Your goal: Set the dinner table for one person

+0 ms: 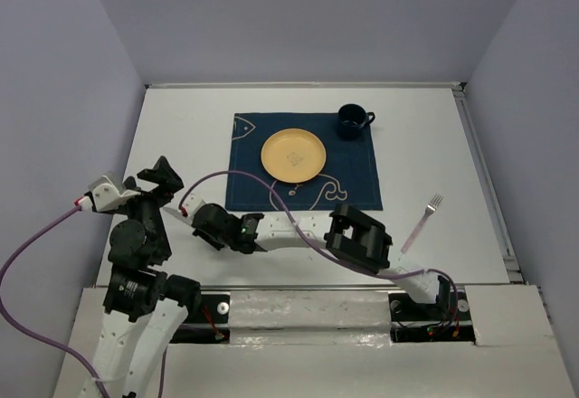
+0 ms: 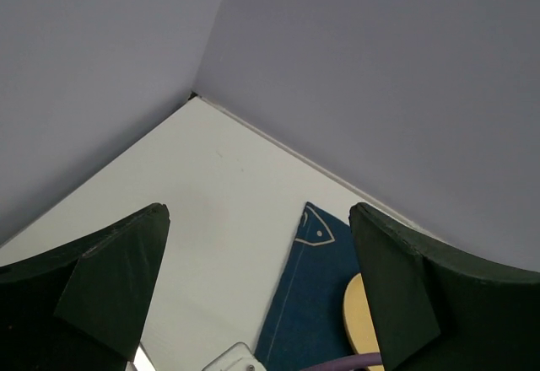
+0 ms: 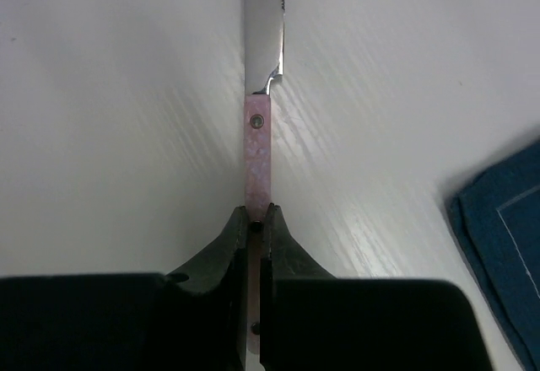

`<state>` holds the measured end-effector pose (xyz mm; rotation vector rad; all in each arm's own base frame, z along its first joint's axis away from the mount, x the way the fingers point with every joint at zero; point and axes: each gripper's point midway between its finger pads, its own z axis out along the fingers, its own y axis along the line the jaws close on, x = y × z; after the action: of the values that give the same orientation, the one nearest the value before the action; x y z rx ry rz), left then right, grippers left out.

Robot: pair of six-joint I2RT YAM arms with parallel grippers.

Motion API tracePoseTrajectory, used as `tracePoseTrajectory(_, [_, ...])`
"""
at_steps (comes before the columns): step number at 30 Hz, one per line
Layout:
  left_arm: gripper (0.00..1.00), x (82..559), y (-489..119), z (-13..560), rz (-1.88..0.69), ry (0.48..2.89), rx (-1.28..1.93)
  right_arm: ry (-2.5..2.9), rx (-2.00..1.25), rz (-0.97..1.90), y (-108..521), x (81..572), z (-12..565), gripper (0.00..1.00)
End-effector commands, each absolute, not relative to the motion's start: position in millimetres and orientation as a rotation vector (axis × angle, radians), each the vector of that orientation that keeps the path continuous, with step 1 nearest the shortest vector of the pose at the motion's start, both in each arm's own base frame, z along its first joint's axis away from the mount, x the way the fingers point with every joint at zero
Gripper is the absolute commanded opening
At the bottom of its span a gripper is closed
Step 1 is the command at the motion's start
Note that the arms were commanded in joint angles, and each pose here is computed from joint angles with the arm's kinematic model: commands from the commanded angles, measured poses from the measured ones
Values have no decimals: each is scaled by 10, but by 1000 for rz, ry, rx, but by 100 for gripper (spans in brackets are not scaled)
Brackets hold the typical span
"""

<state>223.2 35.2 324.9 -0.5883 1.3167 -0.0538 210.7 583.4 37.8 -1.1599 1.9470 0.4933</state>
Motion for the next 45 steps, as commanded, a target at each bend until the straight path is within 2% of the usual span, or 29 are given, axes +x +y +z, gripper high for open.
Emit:
tracePoseTrajectory(1, [99,2138,275,3468,-123,1234,-531,1918,-846,431,5615,2553,1188,0])
tracePoseTrajectory(2, [99,2114,259,3492,-135,1226,-520,1918,-769,431,5501,2730,1379,0])
tracePoseTrajectory(7, [99,2021,70,3603,-251,1201,-434,1924,-570,240,4798,3423,1617,0])
tracePoseTrajectory(8, [99,2013,41,3613,-267,1198,-423,1946,-547,188,4600,3512,1537,0])
tracePoseTrajectory(10, [99,1983,-38,3623,-310,1196,-395,1952,-416,136,4132,3806,1726,0])
tracePoseTrajectory(14, [99,1931,-135,3660,-365,1191,-353,2045,-232,59,3267,3989,1520,0])
tracePoseTrajectory(20, [99,1902,-239,3663,-418,1206,-321,2105,-33,4,2467,4108,1393,0])
tracePoseTrajectory(33, [99,1946,-293,3615,-414,1234,-306,2220,74,-51,2039,4172,861,0])
tracePoseTrajectory(45, [99,2086,-383,3524,-383,1296,-284,2251,52,-52,2060,4274,611,0])
